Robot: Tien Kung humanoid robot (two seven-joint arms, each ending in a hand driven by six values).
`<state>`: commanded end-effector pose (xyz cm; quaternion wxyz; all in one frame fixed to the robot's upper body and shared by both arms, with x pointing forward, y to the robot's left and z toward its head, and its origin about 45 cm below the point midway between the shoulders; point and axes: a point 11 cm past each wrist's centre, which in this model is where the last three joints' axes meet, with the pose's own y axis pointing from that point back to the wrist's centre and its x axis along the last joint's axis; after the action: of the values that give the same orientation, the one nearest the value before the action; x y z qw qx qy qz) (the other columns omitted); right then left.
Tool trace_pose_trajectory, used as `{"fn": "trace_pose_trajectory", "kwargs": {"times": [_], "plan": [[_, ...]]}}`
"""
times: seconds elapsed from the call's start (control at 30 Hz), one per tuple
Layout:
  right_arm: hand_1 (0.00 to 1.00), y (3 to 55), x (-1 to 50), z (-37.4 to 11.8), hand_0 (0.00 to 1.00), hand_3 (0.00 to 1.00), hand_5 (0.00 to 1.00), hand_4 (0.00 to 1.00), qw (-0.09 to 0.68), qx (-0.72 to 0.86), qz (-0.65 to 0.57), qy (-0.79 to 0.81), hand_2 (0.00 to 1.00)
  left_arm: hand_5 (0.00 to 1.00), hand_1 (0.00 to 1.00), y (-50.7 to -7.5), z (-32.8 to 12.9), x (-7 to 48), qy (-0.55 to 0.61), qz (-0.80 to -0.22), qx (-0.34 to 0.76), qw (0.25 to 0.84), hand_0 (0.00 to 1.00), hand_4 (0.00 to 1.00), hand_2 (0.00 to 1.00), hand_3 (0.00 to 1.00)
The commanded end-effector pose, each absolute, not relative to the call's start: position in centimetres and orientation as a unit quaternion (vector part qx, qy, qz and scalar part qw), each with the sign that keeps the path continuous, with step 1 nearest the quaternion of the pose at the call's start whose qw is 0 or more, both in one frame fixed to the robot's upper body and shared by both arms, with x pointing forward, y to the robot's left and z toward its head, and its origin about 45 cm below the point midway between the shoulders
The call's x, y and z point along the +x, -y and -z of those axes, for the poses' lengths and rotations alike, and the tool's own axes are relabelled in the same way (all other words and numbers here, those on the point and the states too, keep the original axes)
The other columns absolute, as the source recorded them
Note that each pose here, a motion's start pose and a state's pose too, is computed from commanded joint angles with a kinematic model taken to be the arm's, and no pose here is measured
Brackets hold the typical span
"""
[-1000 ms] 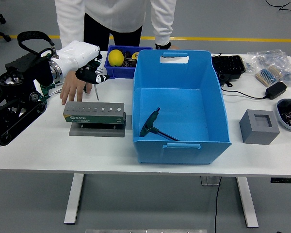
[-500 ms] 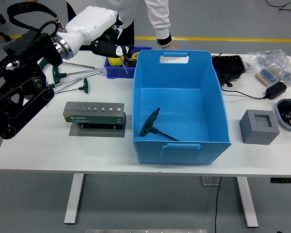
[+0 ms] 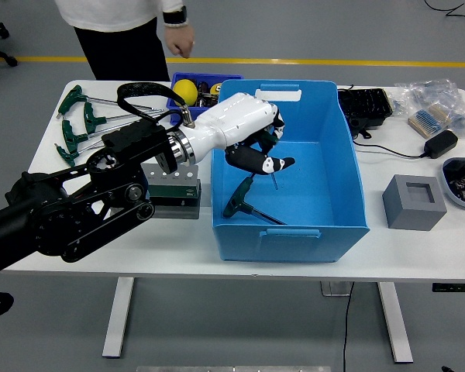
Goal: Lift tool from toolbox,place it in box,lift tool from toolbox,place it in box
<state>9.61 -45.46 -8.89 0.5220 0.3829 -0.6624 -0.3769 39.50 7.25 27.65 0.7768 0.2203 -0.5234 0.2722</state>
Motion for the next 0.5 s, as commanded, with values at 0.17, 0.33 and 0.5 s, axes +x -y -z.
{"fn": "trace_pose_trajectory", "kwargs": {"times": [0.17,0.33,0.5], "plan": [[0.692,45.5,9.6,8.9,0.709,0.6,0.722,0.834,0.522,0.383,0.376,0.662,0.734,0.567,0.487,-7.0,-27.4,39.4,0.509,-0.277,0.202,0.789,0.427,0.922,0.586,0.705],[0.691,45.5,9.6,8.9,0.708,0.6,0.722,0.834,0.524,0.383,0.376,0.661,0.735,0.582,0.584,-7.6,-27.6,39.8,0.501,-0.291,0.198,0.791,0.482,0.931,0.716,0.813],[0.691,45.5,9.4,8.9,0.707,0.6,0.723,0.833,0.525,0.383,0.377,0.66,0.735,0.598,0.608,-8.3,-27.6,40.2,0.495,-0.305,0.199,0.789,0.493,0.934,0.784,0.838]]}}
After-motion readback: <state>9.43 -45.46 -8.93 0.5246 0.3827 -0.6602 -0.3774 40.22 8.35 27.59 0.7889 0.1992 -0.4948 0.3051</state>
